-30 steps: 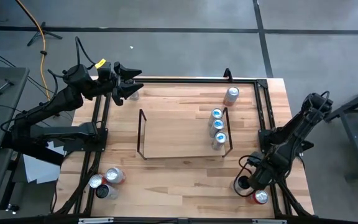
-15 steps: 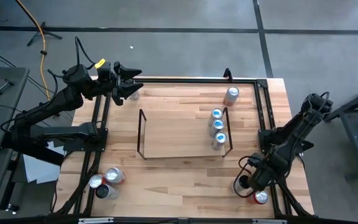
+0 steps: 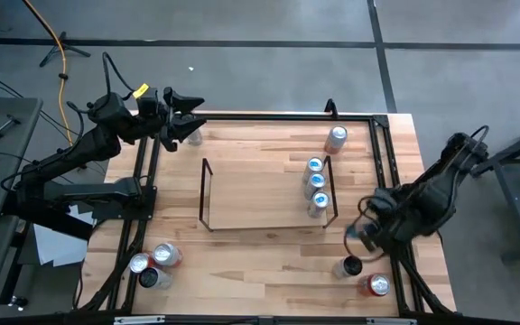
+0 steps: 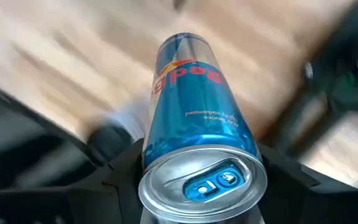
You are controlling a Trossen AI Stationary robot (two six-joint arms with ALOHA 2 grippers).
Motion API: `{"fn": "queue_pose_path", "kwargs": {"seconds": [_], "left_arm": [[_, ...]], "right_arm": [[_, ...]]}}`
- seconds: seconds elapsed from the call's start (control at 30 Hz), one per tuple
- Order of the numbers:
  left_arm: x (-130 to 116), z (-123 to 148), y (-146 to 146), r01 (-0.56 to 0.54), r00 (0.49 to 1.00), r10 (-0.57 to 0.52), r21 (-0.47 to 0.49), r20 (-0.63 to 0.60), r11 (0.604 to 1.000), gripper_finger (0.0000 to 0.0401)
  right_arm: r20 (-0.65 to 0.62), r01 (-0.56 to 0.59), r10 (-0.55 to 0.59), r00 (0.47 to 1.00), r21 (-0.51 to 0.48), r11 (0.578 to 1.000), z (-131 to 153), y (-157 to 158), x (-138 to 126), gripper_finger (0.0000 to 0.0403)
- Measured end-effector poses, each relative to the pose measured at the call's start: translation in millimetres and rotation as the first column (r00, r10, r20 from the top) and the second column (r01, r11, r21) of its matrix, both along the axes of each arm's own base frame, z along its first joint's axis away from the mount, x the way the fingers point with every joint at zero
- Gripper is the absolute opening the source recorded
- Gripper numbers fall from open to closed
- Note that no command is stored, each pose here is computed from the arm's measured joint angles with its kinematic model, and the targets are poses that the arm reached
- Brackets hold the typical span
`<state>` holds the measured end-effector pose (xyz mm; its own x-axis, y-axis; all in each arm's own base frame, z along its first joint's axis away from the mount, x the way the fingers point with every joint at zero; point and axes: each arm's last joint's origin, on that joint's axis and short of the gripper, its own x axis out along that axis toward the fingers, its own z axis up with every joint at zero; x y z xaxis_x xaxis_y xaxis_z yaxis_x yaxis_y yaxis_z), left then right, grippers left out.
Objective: Place canned beverage on shelf
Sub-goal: Put the blue soda can aligned with the other blue soda can on the shelf
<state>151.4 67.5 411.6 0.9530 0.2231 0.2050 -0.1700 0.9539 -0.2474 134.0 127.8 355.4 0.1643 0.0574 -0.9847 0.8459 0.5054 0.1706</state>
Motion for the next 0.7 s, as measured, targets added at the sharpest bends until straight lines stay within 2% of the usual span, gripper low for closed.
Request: {"fn": "queue_pose_path", "kwargs": {"seconds": [0.07, 0.17, 0.23, 0.43, 0.57, 0.7], "left_arm": [[-0.1, 0.5, -0.1, 0.0, 1.0, 0.0, 0.002, 0.005, 1.0, 0.0314], [-0.2, 0.9, -0.1, 0.001, 1.0, -0.001, -0.001, 0.01, 1.0, 0.0314], [-0.2, 1.0, 0.0, 0.0, 1.0, 0.0, -0.004, 0.012, 1.0, 0.0314], [-2.2, 2.1, -1.0, 0.0, 1.0, 0.0, -0.001, 0.019, 1.0, 0.0314], [-2.4, 2.2, -1.1, 0.0, 1.0, 0.0, 0.0, 0.02, 1.0, 0.0314], [-2.4, 2.3, -1.1, -0.002, 1.0, 0.002, -0.001, 0.021, 1.0, 0.0314]], "right_arm": [[0.081, 0.038, -0.035, 0.996, -0.041, 0.998, 11.9, -8.9, 5.4, 0.0219], [0.162, 0.051, -0.044, 0.986, -0.044, 0.998, 30.1, -20.0, 10.9, 0.0219], [0.211, 0.014, -0.01, 0.978, -0.019, 1.0, 40.7, -23.0, 14.5, 0.0219], [0.231, -0.108, 0.096, 0.968, 0.037, 0.994, 58.4, -28.2, 13.1, 0.0219], [0.29, -0.122, 0.124, 0.949, -0.028, 0.992, 67.2, -34.3, 13.7, 0.0219], [0.409, -0.094, 0.148, 0.9, -0.149, 0.984, 79.9, -45.1, 21.3, 0.0219]]}}
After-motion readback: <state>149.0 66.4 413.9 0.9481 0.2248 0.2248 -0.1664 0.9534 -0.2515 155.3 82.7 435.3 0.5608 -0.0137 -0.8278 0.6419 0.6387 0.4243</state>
